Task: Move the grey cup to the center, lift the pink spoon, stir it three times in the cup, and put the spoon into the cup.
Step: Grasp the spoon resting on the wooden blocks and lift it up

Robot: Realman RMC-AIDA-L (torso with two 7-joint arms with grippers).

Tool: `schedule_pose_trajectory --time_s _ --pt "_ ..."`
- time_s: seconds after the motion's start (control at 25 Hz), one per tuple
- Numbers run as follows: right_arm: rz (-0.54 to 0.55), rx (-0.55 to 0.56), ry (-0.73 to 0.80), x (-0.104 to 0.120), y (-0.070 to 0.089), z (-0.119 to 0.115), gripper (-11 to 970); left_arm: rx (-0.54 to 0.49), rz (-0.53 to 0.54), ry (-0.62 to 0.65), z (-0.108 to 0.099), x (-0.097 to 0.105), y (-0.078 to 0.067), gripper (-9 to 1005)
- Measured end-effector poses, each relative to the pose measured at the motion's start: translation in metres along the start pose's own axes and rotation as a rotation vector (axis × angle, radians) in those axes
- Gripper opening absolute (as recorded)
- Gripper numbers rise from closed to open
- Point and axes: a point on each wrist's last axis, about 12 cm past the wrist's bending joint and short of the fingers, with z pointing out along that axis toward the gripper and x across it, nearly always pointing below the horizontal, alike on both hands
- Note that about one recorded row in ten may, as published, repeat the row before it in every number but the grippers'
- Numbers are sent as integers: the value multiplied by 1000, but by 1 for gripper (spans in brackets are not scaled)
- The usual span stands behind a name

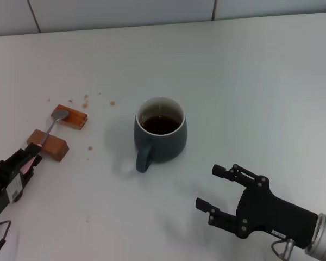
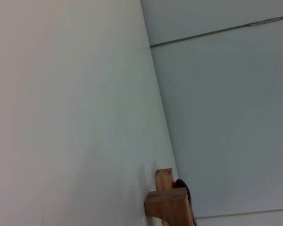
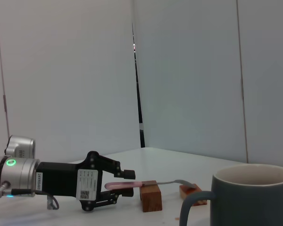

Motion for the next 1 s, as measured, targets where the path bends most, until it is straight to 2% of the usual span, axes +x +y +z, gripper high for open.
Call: schedule_pose_trajectory --time_s 0.48,0.64,0.88,1.0 --pt "1 -2 -3 0 1 0 754 -9 22 52 3 5 0 307" --pt "3 -4 -15 -1 2 -2 754 -16 23 26 -2 4 3 306" --pt "5 -9 -12 0 4 -4 754 -8 13 1 -5 4 3 131" --pt "6 -11 -9 0 5 -5 754 -7 9 9 -4 5 2 81"
